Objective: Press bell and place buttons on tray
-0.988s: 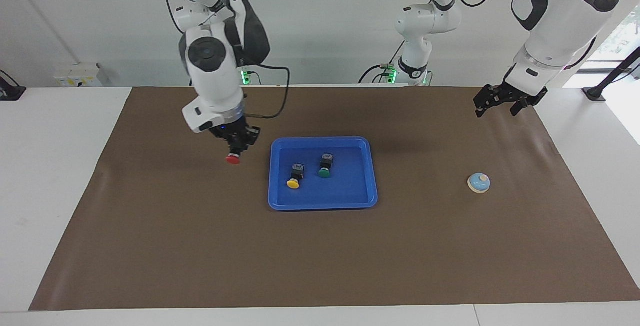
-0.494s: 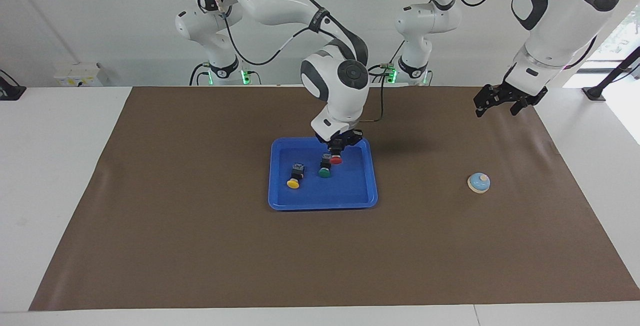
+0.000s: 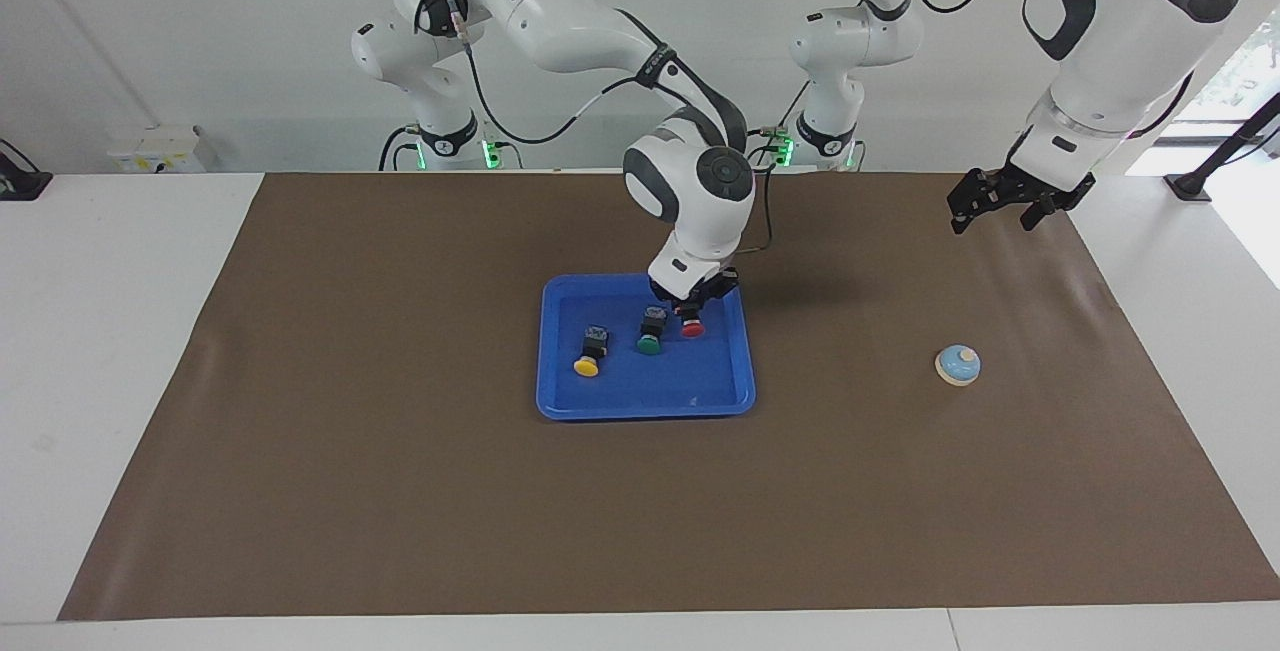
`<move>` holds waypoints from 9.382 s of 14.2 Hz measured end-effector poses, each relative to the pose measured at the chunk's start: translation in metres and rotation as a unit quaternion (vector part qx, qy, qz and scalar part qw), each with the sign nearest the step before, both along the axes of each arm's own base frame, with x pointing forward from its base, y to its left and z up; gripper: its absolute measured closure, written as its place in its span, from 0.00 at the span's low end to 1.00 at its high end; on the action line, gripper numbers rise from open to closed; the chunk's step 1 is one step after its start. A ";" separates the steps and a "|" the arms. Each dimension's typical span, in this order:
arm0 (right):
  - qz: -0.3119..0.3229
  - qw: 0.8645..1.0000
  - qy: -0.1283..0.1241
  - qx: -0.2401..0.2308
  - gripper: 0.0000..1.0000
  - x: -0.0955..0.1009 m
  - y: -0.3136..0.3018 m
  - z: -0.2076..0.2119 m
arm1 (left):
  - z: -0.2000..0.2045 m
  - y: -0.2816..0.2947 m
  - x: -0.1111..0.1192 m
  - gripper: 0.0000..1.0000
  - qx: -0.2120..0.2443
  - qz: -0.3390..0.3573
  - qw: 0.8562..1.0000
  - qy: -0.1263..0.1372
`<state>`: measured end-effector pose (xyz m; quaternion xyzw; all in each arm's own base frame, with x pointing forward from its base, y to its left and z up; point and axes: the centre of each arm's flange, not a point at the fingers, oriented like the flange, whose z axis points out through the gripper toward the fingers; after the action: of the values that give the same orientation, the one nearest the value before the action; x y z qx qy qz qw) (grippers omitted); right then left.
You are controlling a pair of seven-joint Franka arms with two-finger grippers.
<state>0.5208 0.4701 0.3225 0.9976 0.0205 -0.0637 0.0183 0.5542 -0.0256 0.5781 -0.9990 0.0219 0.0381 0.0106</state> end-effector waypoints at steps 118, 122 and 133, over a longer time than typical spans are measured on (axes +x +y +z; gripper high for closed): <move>-0.035 0.999 0.002 0.005 0.00 0.023 -0.481 0.300 | -0.239 0.066 0.052 0.99 -0.013 0.055 0.998 -0.034; -0.035 0.999 0.002 0.005 0.00 0.023 -0.481 0.300 | -0.210 0.061 0.061 0.93 -0.014 0.050 0.999 -0.015; -0.035 0.999 0.002 0.005 0.00 0.023 -0.481 0.300 | -0.045 0.029 0.031 0.00 -0.004 0.035 0.998 0.046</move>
<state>0.5434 -0.0114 0.6223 0.9977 -0.0141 -0.0659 0.0115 0.5855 0.0032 0.5333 -0.9964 -0.0126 0.0843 0.0041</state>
